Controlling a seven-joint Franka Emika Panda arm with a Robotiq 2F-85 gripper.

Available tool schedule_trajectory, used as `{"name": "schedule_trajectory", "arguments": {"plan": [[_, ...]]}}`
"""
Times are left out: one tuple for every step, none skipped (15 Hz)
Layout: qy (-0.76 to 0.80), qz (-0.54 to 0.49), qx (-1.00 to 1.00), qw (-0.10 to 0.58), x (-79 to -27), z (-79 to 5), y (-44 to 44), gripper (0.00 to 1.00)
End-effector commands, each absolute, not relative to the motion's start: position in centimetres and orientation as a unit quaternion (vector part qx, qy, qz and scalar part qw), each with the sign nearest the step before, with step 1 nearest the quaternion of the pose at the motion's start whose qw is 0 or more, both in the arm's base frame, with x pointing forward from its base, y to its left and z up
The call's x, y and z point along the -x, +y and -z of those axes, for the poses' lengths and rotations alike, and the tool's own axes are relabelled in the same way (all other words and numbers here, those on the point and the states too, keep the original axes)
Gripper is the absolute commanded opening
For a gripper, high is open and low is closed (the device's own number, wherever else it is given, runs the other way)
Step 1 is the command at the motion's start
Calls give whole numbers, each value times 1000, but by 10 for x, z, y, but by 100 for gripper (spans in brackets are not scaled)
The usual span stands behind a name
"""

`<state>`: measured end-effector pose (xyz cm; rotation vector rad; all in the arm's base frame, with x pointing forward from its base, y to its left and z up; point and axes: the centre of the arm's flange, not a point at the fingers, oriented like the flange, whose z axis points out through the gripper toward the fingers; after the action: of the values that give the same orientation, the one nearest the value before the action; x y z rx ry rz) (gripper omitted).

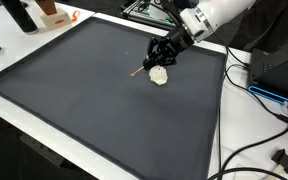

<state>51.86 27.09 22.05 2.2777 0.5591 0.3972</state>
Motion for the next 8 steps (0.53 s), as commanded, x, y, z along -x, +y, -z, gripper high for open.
{"name": "schedule_trajectory", "arguments": {"plan": [[223, -158, -886, 376, -520, -216, 274, 3], [225, -157, -886, 374, -521, -217, 274, 3], [226, -155, -887, 372, -521, -218, 274, 3], [228, -155, -887, 370, -520, -218, 274, 3], [229, -155, -887, 369, -520, -219, 275, 3], [230, -154, -888, 368, -520, -221, 275, 3], [231, -154, -889, 365, -520, -223, 275, 3], [232, -154, -889, 363, -520, -225, 275, 3]]}}
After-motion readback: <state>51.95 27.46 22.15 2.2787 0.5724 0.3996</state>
